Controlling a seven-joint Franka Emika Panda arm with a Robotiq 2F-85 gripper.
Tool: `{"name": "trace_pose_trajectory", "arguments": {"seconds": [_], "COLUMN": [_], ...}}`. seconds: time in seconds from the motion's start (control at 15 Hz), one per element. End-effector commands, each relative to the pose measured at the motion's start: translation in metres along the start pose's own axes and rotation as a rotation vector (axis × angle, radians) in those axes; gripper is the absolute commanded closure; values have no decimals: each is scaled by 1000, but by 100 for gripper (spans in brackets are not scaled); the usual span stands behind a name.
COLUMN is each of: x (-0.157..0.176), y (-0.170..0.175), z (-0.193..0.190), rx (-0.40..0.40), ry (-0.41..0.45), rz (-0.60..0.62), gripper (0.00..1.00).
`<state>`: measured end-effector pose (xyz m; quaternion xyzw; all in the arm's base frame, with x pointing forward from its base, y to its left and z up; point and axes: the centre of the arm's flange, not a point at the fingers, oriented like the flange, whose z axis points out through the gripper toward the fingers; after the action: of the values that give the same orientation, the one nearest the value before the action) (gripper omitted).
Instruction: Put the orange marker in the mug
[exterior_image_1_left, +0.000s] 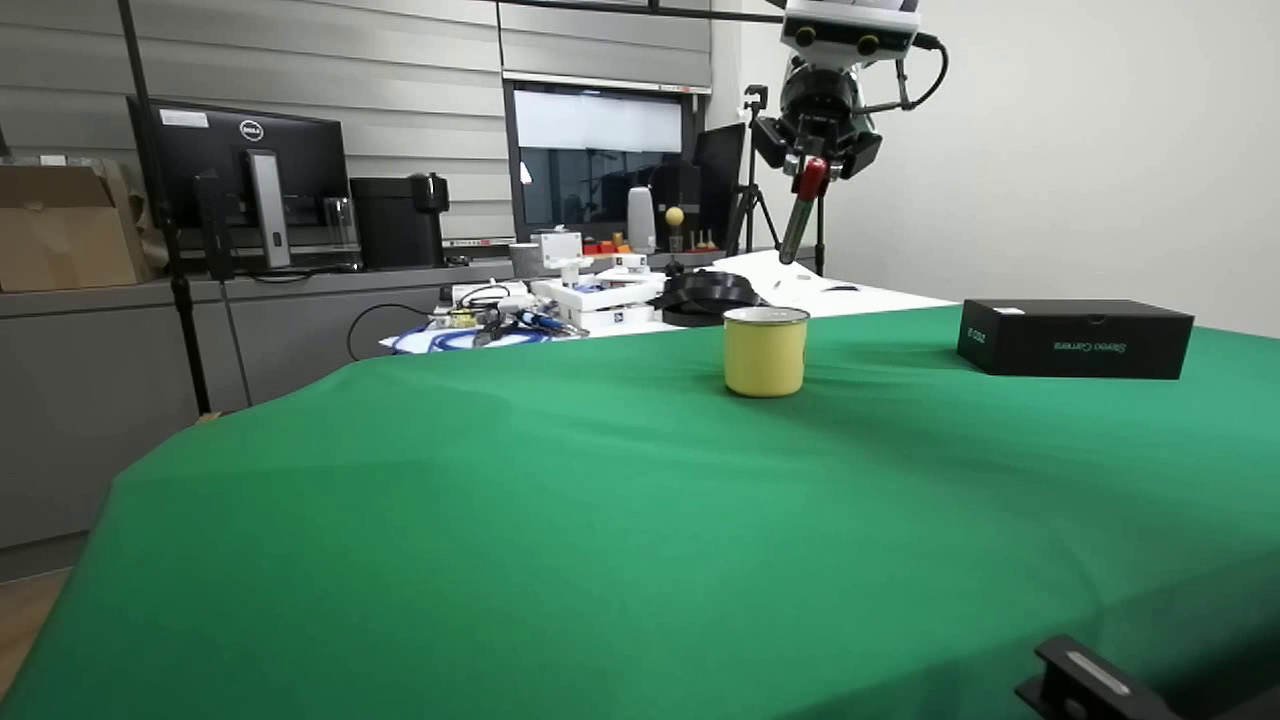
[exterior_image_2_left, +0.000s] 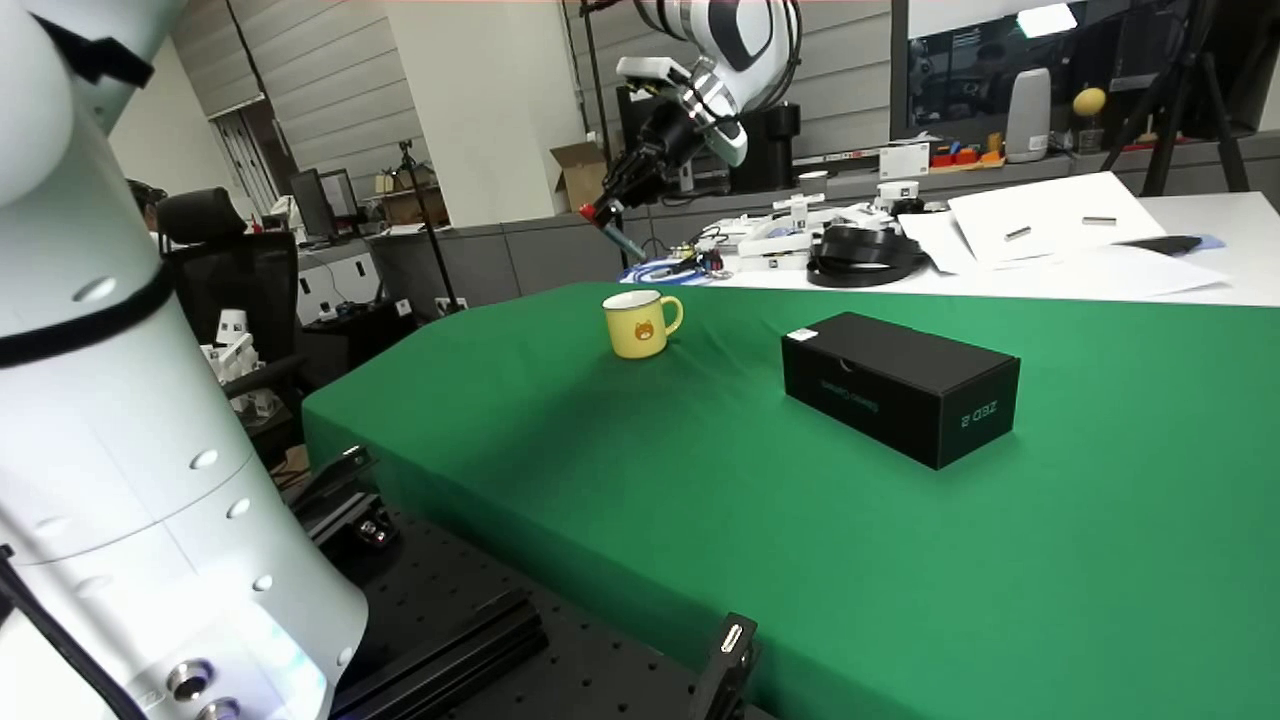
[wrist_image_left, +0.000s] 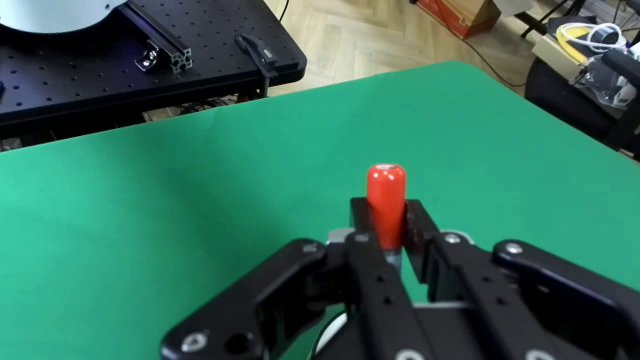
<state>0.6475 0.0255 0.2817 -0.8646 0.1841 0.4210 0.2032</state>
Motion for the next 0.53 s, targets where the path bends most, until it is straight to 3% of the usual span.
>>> {"name": "trace_pose_trajectory", "arguments": {"seconds": [0.0, 0.27, 0.47], "x": [29, 57, 82], "y": [-17, -16, -12], "z": [-13, -7, -4], "rx": [26, 48, 58], "ry": [-66, -125, -100], "rz": [5, -5, 36], "gripper": [95, 95, 95]}}
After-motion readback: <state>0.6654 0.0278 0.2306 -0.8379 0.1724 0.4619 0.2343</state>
